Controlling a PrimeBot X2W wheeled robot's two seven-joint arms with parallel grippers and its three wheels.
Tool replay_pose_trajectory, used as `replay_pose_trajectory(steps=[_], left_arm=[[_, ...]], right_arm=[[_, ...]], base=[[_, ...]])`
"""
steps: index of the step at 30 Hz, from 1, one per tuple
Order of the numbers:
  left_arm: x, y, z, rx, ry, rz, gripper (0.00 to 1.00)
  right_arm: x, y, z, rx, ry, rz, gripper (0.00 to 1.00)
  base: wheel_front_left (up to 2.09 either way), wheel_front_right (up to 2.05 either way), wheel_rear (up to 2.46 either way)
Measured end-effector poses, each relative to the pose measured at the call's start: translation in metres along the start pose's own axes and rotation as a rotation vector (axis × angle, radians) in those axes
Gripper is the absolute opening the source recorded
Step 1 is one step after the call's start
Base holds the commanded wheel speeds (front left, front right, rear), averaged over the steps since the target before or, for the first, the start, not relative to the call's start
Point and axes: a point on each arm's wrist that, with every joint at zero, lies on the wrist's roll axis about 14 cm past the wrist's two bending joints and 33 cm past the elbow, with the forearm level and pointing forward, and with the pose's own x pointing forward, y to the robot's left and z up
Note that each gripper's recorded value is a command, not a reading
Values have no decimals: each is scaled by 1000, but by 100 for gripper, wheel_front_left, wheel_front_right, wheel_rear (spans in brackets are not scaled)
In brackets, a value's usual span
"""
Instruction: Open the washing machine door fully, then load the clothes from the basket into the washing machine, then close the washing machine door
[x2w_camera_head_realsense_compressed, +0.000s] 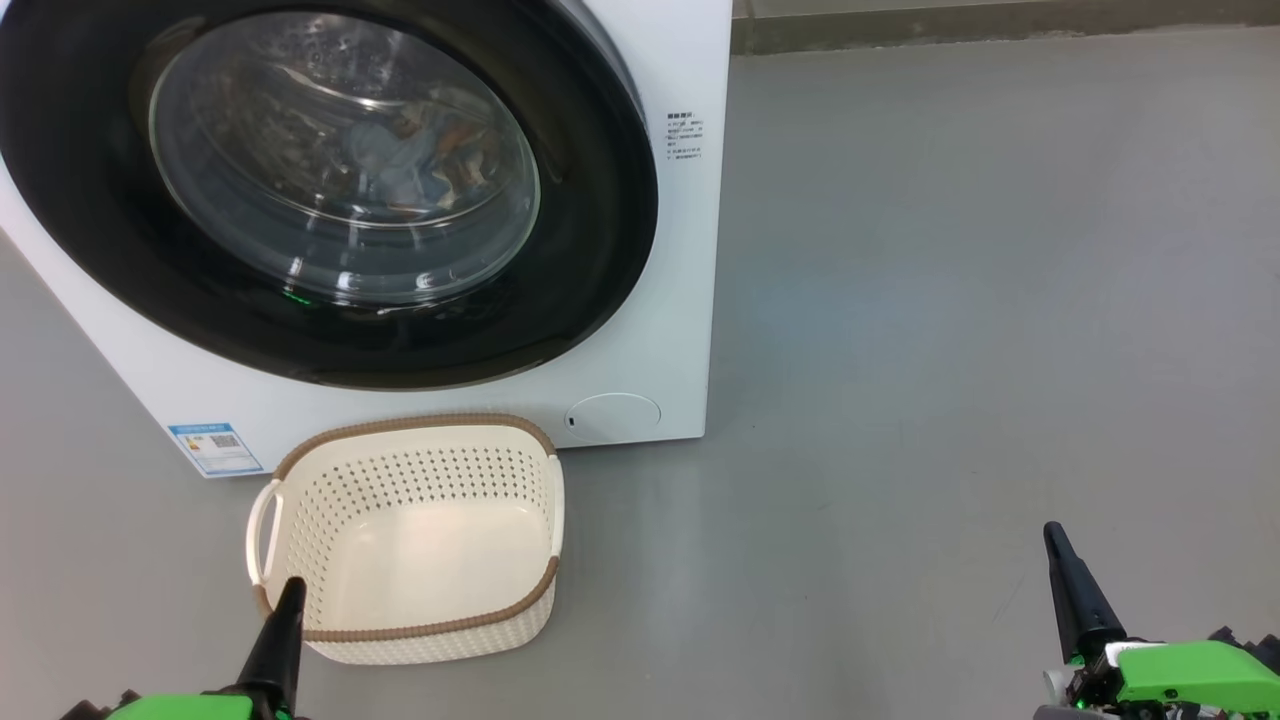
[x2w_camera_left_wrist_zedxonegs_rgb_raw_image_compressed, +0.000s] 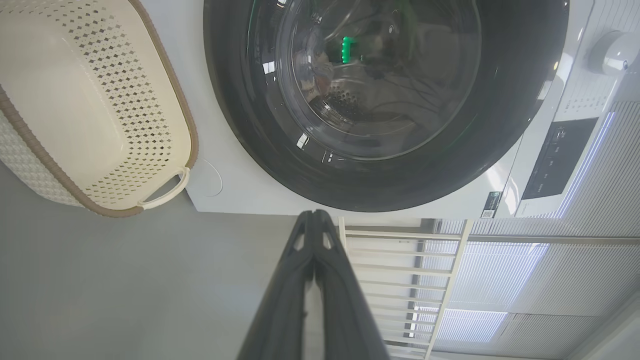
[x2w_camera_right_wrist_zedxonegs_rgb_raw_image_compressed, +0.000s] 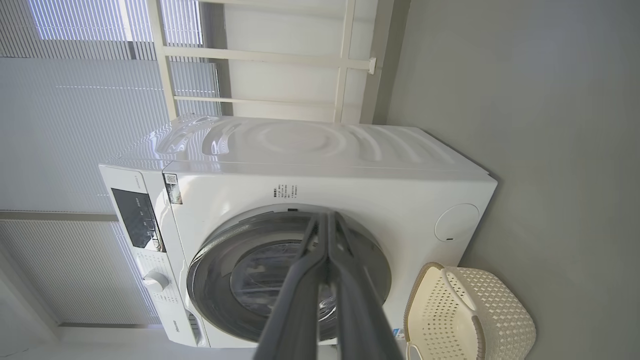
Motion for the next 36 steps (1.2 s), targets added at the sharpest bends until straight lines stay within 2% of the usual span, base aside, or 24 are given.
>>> replay_pose_trajectory(steps=[5,36], left_arm=[[2,-3,0,-44,3,-9,0],[3,-4,1,-49,3,-14,0]], right_arm=[[3,5,0,41,3,15,0],[3,5,0,46,6,15,0]], base=[[0,0,0],[0,0,0]])
